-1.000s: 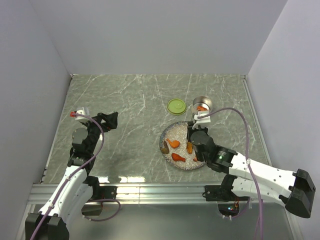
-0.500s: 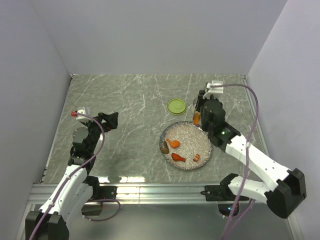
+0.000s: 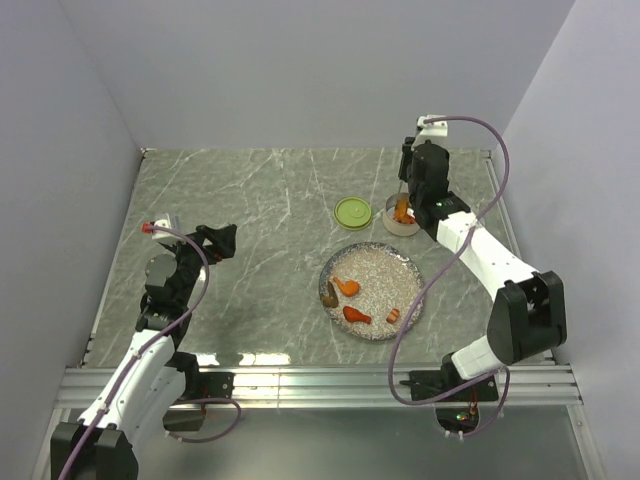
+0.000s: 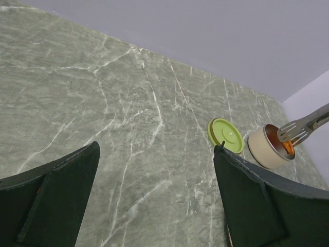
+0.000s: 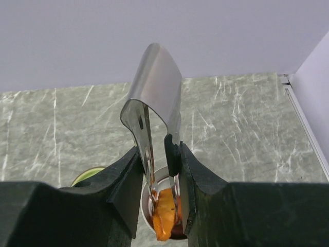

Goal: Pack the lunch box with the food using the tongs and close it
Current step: Place the food into the lunch box

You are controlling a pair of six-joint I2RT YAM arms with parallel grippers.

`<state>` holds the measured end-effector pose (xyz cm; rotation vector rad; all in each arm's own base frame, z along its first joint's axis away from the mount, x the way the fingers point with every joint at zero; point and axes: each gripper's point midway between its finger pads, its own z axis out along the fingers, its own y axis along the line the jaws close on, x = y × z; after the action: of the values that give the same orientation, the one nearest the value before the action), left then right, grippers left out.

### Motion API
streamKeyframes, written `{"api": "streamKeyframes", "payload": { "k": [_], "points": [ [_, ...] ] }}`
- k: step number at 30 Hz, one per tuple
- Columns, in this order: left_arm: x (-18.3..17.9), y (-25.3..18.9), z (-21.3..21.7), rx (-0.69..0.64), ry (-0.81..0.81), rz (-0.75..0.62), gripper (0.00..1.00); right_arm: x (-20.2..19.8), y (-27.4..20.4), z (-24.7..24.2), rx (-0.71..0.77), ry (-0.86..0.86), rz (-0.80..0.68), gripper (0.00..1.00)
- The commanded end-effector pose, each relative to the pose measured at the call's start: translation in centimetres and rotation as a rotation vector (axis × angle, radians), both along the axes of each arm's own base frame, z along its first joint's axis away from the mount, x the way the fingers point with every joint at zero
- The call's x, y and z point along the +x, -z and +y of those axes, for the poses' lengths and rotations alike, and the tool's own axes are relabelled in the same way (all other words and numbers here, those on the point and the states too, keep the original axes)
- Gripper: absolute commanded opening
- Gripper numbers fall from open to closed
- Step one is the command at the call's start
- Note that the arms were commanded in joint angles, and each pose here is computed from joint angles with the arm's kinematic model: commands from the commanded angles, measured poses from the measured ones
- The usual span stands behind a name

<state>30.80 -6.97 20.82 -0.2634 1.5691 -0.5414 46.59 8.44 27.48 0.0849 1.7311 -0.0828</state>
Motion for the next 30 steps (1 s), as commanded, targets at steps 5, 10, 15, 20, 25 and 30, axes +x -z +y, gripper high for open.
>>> {"api": "streamKeyframes", "payload": {
  "k": [5,10,15,20,25,30],
  "points": [
    [0.3,-1.1,0.0,-0.003,-0.001,-0.040,0.99,1.5,-2.5,-1.4,0.033,0.005,-0.054,0.18],
    [0.2,-1.1,0.1,-0.005,-0.006,-0.040,0.99,1.5,-1.9,-2.3,0.024,0.027,-0.030,0.20],
    [0.2,-1.0,0.2,-0.006,-0.012,-0.038,0.99,1.7,-1.9,-2.3,0.023,0.025,-0.023,0.34],
    [0.2,-1.1,0.2,-0.006,-0.010,-0.040,0.99,1.3,-2.5,-2.4,0.023,0.026,-0.042,0.45],
    [0.2,-1.0,0.1,-0.006,-0.007,-0.037,0.99,0.6,-3.7,-2.5,0.026,0.021,-0.066,0.49],
    [0.2,-1.1,0.2,-0.008,-0.009,-0.040,1.00,-0.3,-3.6,-2.2,0.045,0.006,-0.079,0.48]
  ]
}}
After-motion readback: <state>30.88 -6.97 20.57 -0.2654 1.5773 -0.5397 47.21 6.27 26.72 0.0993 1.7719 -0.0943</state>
